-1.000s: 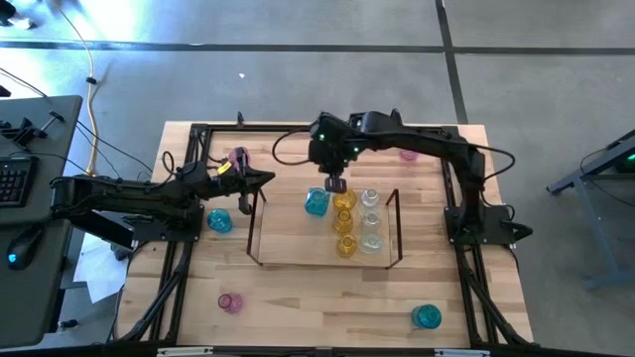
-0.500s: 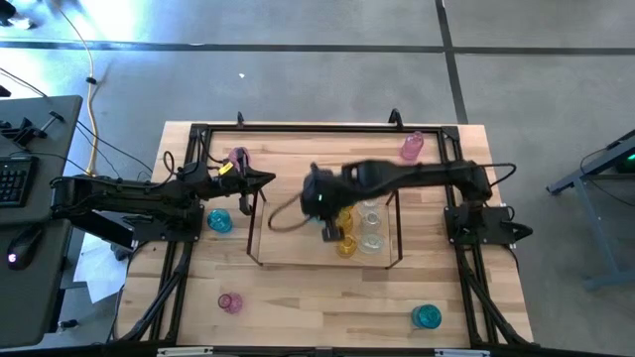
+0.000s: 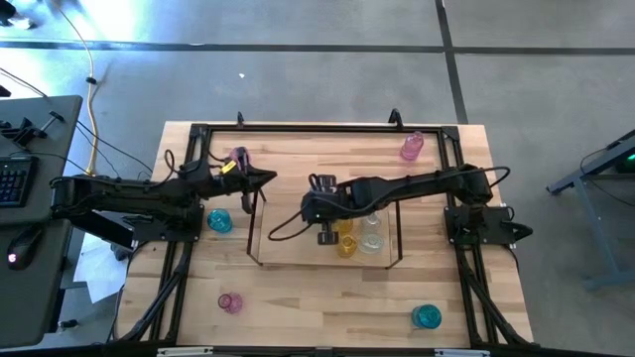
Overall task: Sort vases onto shelf
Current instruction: Put the top blue vase on the shelf
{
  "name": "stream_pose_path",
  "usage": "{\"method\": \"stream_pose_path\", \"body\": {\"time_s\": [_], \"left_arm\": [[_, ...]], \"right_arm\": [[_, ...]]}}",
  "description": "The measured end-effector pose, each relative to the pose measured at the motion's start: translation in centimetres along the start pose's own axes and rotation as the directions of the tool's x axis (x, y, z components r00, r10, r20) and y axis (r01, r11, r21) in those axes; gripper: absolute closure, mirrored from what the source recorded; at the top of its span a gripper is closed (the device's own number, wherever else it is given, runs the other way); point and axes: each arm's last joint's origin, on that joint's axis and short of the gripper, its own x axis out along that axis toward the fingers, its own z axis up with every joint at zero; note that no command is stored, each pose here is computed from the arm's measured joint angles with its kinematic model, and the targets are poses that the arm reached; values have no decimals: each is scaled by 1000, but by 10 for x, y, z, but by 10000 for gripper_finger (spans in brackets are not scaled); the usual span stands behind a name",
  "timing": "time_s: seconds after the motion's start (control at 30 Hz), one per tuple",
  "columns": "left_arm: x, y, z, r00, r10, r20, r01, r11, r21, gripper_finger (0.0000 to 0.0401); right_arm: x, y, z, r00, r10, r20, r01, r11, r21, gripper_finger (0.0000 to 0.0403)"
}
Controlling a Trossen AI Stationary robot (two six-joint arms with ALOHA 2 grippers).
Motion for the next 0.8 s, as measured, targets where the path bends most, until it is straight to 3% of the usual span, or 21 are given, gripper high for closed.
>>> {"method": "stream_pose_path", "body": {"time_s": [0.33, 0.53, 0.8], "left_arm": [[2, 0, 3, 1000, 12, -19, -11, 1000, 24, 401], [2, 0, 3, 1000, 13, -18, -13, 1000, 25, 401], [2, 0, 3, 1000, 15, -19, -15, 1000, 25, 401]], "right_arm": [[18, 8, -9, 993, -30, -118, 27, 999, -31, 403], [18, 5, -13, 985, -66, -158, 69, 997, 15, 403], [11, 7, -15, 982, -76, -173, 77, 997, -1, 403]]}}
